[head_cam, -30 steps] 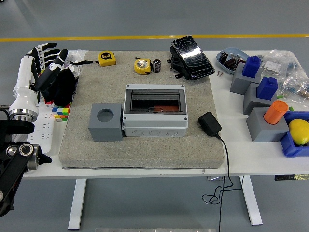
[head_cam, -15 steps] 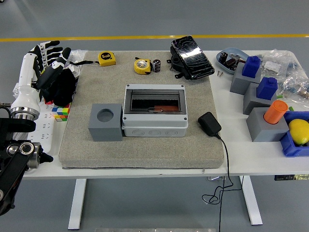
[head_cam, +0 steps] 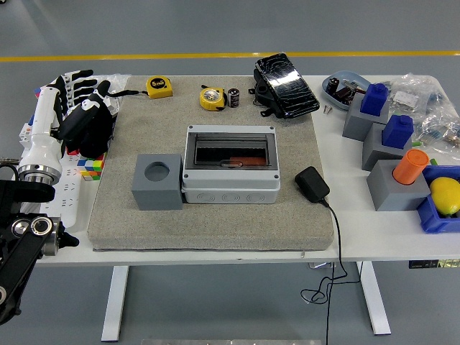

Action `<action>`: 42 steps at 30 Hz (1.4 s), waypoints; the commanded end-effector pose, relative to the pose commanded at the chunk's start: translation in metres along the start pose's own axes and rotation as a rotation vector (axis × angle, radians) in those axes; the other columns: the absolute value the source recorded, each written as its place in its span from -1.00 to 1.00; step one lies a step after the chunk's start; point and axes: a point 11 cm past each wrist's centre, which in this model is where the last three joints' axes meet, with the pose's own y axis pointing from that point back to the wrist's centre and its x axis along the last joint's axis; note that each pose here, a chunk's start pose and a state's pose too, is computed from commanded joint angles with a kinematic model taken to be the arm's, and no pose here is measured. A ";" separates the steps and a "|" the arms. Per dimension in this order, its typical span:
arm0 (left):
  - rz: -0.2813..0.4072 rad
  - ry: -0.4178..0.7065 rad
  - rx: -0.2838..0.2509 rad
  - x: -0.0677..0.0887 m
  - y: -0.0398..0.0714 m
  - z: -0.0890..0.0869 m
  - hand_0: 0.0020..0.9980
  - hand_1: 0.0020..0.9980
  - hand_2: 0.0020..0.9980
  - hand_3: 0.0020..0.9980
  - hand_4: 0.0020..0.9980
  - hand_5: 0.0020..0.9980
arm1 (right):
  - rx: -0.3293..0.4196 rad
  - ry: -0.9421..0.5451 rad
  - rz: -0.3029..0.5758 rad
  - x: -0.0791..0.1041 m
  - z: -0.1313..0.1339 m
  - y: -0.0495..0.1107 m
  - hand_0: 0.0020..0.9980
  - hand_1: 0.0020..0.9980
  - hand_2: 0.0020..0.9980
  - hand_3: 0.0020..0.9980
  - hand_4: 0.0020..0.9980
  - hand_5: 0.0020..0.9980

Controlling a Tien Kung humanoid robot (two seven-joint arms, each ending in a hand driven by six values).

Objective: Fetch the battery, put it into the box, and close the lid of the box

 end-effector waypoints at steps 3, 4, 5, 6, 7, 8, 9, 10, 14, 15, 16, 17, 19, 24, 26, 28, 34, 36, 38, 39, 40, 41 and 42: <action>0.007 0.001 0.006 0.002 0.001 -0.002 0.42 0.45 0.42 0.48 0.80 0.19 | -0.004 -0.003 0.001 -0.001 0.003 0.000 0.30 0.34 0.36 0.17 0.99 0.14; 0.009 0.002 0.008 0.003 0.002 -0.003 0.42 0.45 0.42 0.47 0.80 0.19 | -0.005 -0.004 0.002 -0.001 0.003 0.000 0.31 0.34 0.36 0.16 0.99 0.14; 0.013 0.004 0.009 0.003 0.002 -0.003 0.42 0.45 0.42 0.47 0.80 0.19 | -0.004 -0.006 0.003 -0.001 0.004 0.000 0.31 0.34 0.36 0.16 0.99 0.14; 0.016 0.006 0.010 0.004 0.002 -0.003 0.42 0.45 0.42 0.47 0.80 0.19 | -0.004 -0.006 0.004 -0.001 0.004 0.000 0.31 0.34 0.36 0.16 0.99 0.14; 0.016 0.006 0.010 0.004 0.002 -0.004 0.42 0.45 0.42 0.47 0.80 0.19 | -0.004 -0.006 0.005 -0.001 0.004 0.000 0.31 0.34 0.36 0.16 0.99 0.14; 0.014 0.007 0.011 0.003 0.002 -0.004 0.42 0.45 0.42 0.47 0.80 0.19 | -0.004 -0.006 0.008 -0.001 0.004 -0.001 0.31 0.34 0.36 0.16 0.99 0.14; 0.012 0.007 0.011 0.003 0.003 -0.004 0.42 0.45 0.42 0.47 0.80 0.19 | -0.004 -0.007 0.010 -0.001 0.005 -0.001 0.31 0.34 0.36 0.16 0.99 0.14; 0.010 0.007 0.012 0.002 0.003 -0.004 0.42 0.46 0.42 0.47 0.80 0.19 | -0.003 -0.009 0.013 0.000 0.005 -0.001 0.34 0.33 0.34 0.14 0.98 0.13; 0.009 0.012 0.012 0.001 0.002 -0.003 0.42 0.46 0.42 0.47 0.80 0.19 | 0.000 -0.013 0.021 0.001 0.004 -0.001 0.34 0.33 0.34 0.14 0.98 0.13; 0.009 0.012 0.012 0.001 0.002 -0.003 0.42 0.46 0.42 0.47 0.80 0.19 | 0.001 -0.013 0.021 0.001 0.004 -0.001 0.34 0.33 0.34 0.14 0.98 0.13; 0.008 0.011 0.013 0.001 0.002 -0.004 0.42 0.46 0.42 0.47 0.80 0.19 | 0.000 -0.014 0.022 0.001 0.004 -0.001 0.34 0.32 0.33 0.14 0.97 0.13; 0.008 0.011 0.014 0.001 0.002 -0.004 0.42 0.46 0.42 0.47 0.80 0.19 | -0.001 -0.015 0.023 0.001 0.005 -0.001 0.34 0.32 0.33 0.14 0.97 0.13; 0.007 0.010 0.014 0.001 0.002 -0.004 0.42 0.46 0.42 0.47 0.80 0.19 | -0.004 -0.014 0.022 0.001 0.007 -0.001 0.34 0.32 0.33 0.14 0.97 0.13; 0.006 0.011 0.015 0.000 0.002 -0.004 0.42 0.46 0.42 0.47 0.80 0.19 | -0.005 -0.014 0.021 0.001 0.008 -0.001 0.34 0.32 0.33 0.14 0.97 0.13; 0.005 0.011 0.016 0.000 0.002 -0.004 0.42 0.46 0.42 0.47 0.80 0.19 | -0.005 -0.014 0.022 0.001 0.008 -0.001 0.34 0.32 0.33 0.14 0.97 0.13; 0.006 0.013 0.015 0.001 0.001 -0.003 0.42 0.46 0.42 0.47 0.80 0.20 | -0.001 -0.015 0.022 0.001 0.006 -0.001 0.34 0.32 0.33 0.14 0.97 0.13; 0.007 0.014 0.010 0.001 0.000 -0.002 0.42 0.46 0.42 0.47 0.80 0.19 | 0.001 -0.018 0.021 0.000 0.006 -0.001 0.34 0.32 0.33 0.14 0.96 0.12; 0.007 0.014 0.009 0.001 0.000 -0.001 0.42 0.46 0.42 0.47 0.80 0.19 | 0.001 -0.020 0.022 0.000 0.006 -0.001 0.34 0.32 0.33 0.14 0.96 0.12; 0.005 0.015 0.009 0.001 0.000 -0.001 0.42 0.46 0.42 0.47 0.80 0.19 | 0.000 -0.020 0.022 0.000 0.006 -0.001 0.34 0.32 0.33 0.14 0.96 0.12; 0.004 0.015 0.010 0.001 0.000 -0.001 0.42 0.46 0.42 0.47 0.80 0.19 | -0.001 -0.019 0.019 -0.001 0.007 -0.001 0.34 0.32 0.33 0.14 0.96 0.12; 0.004 0.015 0.010 0.001 0.000 -0.001 0.42 0.45 0.42 0.47 0.80 0.20 | -0.001 -0.020 0.017 -0.001 0.006 -0.001 0.33 0.32 0.33 0.14 0.96 0.12; 0.004 0.015 0.010 0.001 0.000 -0.001 0.42 0.45 0.42 0.47 0.80 0.20 | -0.001 -0.018 0.016 -0.001 0.006 -0.001 0.33 0.32 0.33 0.14 0.96 0.12; 0.004 0.015 0.010 0.001 0.000 -0.001 0.42 0.45 0.42 0.47 0.80 0.20 | -0.001 -0.014 0.016 -0.002 0.006 -0.001 0.33 0.32 0.33 0.14 0.96 0.12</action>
